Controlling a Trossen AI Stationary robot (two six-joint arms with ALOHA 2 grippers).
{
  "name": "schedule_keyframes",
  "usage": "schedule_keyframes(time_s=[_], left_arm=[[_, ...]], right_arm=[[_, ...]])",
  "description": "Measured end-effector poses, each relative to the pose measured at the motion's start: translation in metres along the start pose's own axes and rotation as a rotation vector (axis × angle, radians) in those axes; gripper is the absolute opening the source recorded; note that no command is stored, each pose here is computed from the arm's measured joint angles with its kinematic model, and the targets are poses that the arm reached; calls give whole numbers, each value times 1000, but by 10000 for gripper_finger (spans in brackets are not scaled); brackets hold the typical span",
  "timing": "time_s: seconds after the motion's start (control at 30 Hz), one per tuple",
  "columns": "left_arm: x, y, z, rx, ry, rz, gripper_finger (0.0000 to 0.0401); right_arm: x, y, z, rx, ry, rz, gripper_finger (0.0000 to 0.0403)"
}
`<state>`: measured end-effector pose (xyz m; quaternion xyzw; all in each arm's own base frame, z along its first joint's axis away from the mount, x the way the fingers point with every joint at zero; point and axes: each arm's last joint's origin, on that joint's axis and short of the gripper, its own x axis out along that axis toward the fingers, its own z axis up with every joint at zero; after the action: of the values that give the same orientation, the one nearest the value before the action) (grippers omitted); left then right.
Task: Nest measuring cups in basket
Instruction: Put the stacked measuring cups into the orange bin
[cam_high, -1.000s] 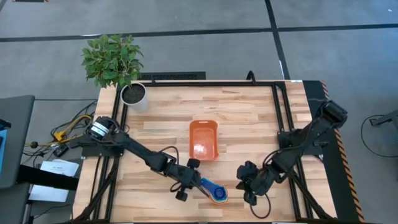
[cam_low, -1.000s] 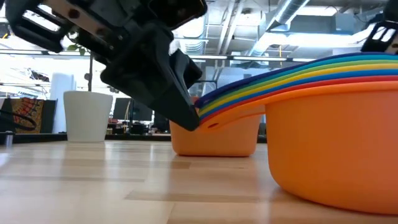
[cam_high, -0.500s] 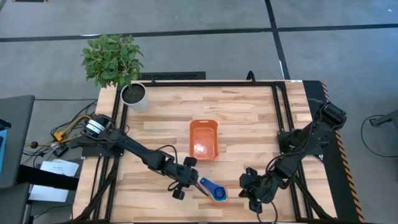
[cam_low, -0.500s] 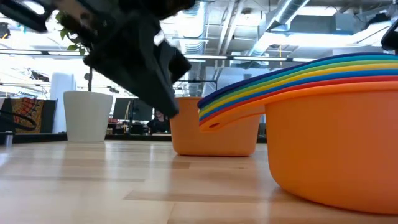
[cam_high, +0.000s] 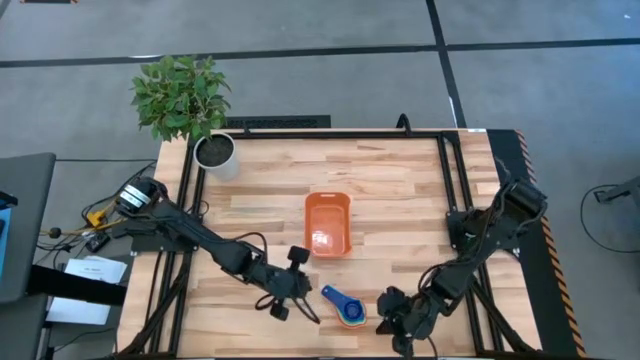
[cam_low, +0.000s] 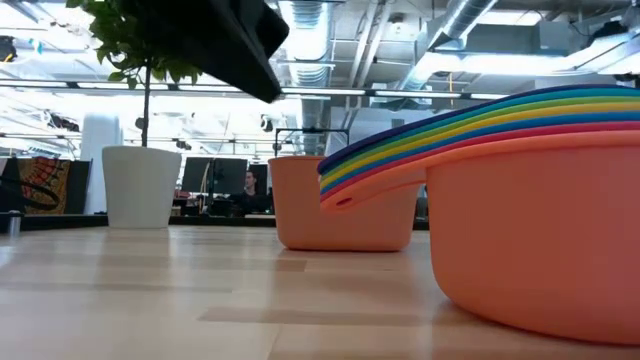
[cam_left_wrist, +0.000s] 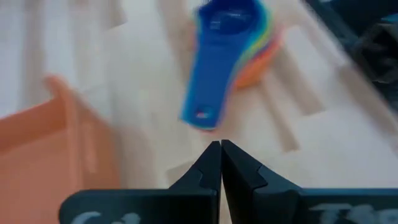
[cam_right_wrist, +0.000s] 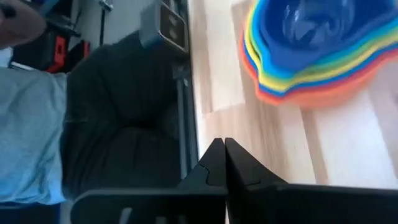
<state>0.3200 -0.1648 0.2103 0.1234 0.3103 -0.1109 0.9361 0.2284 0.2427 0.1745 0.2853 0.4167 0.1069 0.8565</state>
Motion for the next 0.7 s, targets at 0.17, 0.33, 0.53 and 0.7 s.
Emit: schedule_keyframes(time_s=[0.17,0.33,0.53,0.7], left_arm=[[10,9,-4,-15,11,72,0],[22,13,-13,-3,65,33,0],[22,15,-13,37,60,2,0],[22,14,-13,60,55,-33,0]], right_arm=[[22,-6,-7,42,21,15,9],[41,-13,-11,75,10,18,11],[52,-20,-11,112,-7,7,6],[53,-26,-3,120,-48,-23,14]])
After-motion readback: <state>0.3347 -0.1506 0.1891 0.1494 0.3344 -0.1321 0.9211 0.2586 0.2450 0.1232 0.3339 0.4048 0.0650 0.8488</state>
